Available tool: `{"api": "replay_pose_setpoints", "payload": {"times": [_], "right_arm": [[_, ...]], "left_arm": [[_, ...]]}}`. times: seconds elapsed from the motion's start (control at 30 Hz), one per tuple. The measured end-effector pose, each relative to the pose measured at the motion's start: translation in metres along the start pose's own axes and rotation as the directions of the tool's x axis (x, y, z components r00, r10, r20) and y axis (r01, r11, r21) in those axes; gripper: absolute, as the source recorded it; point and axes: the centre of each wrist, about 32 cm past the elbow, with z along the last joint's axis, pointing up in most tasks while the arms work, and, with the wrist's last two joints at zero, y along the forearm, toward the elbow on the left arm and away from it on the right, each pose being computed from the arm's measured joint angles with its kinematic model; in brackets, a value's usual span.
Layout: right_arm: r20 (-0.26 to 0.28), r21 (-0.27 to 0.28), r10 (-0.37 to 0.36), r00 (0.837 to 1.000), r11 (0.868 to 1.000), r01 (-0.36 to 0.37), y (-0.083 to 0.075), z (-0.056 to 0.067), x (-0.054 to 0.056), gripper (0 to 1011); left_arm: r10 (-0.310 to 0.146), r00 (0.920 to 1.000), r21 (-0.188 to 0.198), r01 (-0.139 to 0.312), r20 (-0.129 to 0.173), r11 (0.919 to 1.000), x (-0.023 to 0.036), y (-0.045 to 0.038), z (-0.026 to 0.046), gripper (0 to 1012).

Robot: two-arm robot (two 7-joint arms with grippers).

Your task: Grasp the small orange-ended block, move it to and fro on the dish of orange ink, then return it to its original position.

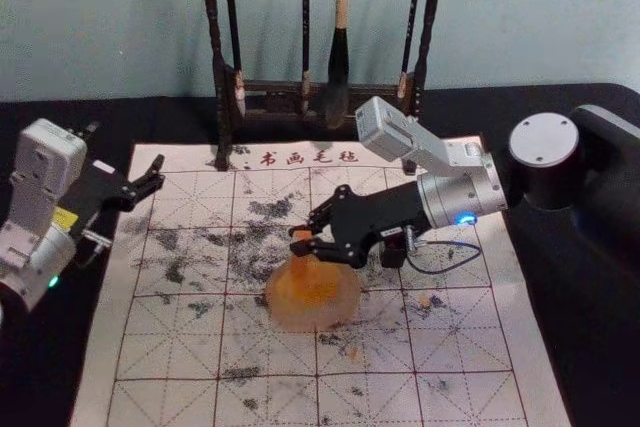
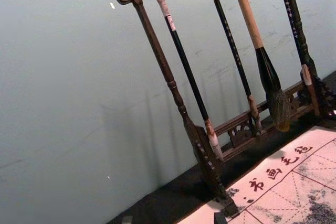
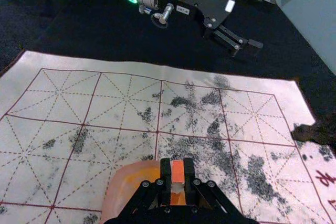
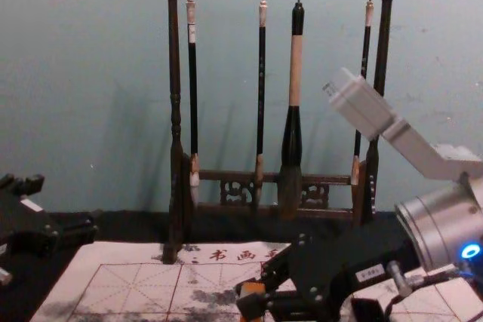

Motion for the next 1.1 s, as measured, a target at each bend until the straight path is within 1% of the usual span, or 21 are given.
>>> {"api": "replay_pose_setpoints", "payload": {"times": [0.43,0.77,0.93,1.1], "right_arm": [[-0.008,-0.016,-0.025,1.000,1.000,0.025,-0.011,-0.003,-0.006,134],[-0.013,-0.027,-0.041,0.999,0.999,0.041,-0.023,-0.005,-0.015,134],[-0.011,-0.027,-0.036,0.999,0.999,0.036,-0.026,-0.005,-0.021,134],[-0.009,-0.024,-0.031,0.999,0.999,0.030,-0.027,-0.004,-0.024,134]], "left_arm": [[0.000,1.0000,0.000,0.000,0.000,1.0000,0.0000,0.0000,0.0000,1001],[0.000,1.0000,0.000,0.000,0.000,1.0000,0.0000,0.0000,0.0000,1001],[0.000,1.0000,0.000,0.000,0.000,1.0000,0.0000,0.0000,0.0000,1001],[0.000,1.0000,0.000,0.000,0.000,1.0000,0.0000,0.0000,0.0000,1001]]}}
